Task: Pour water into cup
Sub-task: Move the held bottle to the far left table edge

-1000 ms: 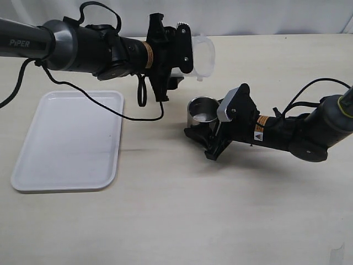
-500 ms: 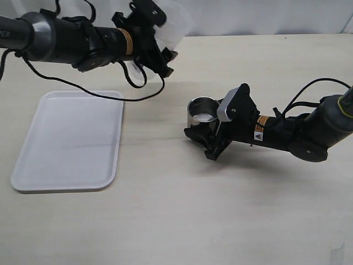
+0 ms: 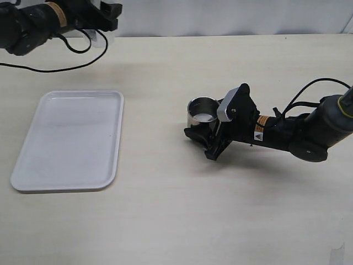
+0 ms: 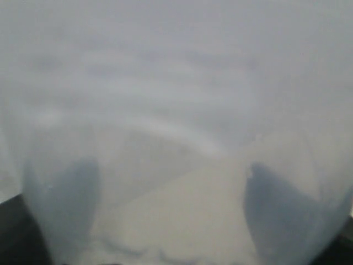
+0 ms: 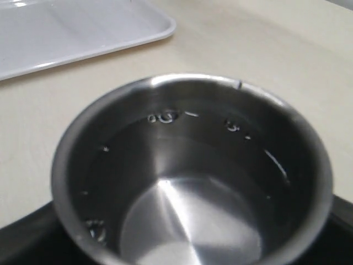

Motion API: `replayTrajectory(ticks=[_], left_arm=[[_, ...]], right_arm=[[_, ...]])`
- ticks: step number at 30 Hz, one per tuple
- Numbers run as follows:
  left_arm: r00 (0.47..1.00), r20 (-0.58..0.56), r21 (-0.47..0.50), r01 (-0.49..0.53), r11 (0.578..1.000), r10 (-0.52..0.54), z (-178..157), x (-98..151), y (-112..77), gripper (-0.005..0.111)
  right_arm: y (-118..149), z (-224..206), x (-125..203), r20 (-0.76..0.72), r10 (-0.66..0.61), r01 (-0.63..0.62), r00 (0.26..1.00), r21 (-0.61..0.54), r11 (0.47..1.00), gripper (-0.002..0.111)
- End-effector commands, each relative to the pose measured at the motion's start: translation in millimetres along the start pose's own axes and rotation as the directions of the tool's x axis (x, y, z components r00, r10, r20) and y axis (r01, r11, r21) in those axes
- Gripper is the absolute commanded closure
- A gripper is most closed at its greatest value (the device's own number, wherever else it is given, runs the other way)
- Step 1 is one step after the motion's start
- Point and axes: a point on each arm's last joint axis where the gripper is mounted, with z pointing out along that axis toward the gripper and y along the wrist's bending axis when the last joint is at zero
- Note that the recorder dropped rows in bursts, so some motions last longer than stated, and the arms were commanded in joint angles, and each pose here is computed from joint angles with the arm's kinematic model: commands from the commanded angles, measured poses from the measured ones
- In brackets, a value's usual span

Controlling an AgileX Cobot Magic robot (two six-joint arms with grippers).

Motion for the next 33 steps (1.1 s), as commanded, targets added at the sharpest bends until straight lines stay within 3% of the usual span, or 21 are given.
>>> replayTrajectory(ticks=[1, 7, 13, 19, 23, 30, 33], left_arm=[[1.000, 0.028, -0.052, 0.010, 0.999, -0.009, -13.2, -1.8, 32.2, 0.107], [0.992, 0.116, -0.070, 0.065, 0.995, -0.056, -39.7, 16.5, 68.3, 0.107], [0.994, 0.094, -0.169, 0.078, 0.983, -0.063, -65.4, 34.9, 107.9, 0.107], [0.991, 0.084, -0.241, 0.124, 0.963, -0.106, -79.8, 54.5, 135.6, 0.107], [0.989, 0.059, -0.248, 0.148, 0.957, -0.137, -77.8, 76.1, 140.8, 0.107], [0.961, 0.226, -0.129, 0.193, 0.973, -0.161, -65.2, 97.3, 129.2, 0.107], [0.971, 0.176, -0.155, 0.190, 0.970, -0.162, -59.3, 101.9, 125.0, 0.107]], right_arm=[[-0.7, 0.3, -4.2, 0.028, -0.010, 0.010, 1.000, -0.003, 1.000, 0.104], [-0.7, 0.3, -4.2, 0.028, -0.010, 0.010, 1.000, -0.003, 1.000, 0.104], [-0.7, 0.3, -4.2, 0.028, -0.010, 0.010, 1.000, -0.003, 1.000, 0.104], [-0.7, 0.3, -4.2, 0.028, -0.010, 0.010, 1.000, -0.003, 1.000, 0.104], [-0.7, 0.3, -4.2, 0.028, -0.010, 0.010, 1.000, -0.003, 1.000, 0.104], [-0.7, 0.3, -4.2, 0.028, -0.010, 0.010, 1.000, -0.003, 1.000, 0.104], [-0.7, 0.3, -4.2, 0.028, -0.010, 0.010, 1.000, -0.003, 1.000, 0.104]])
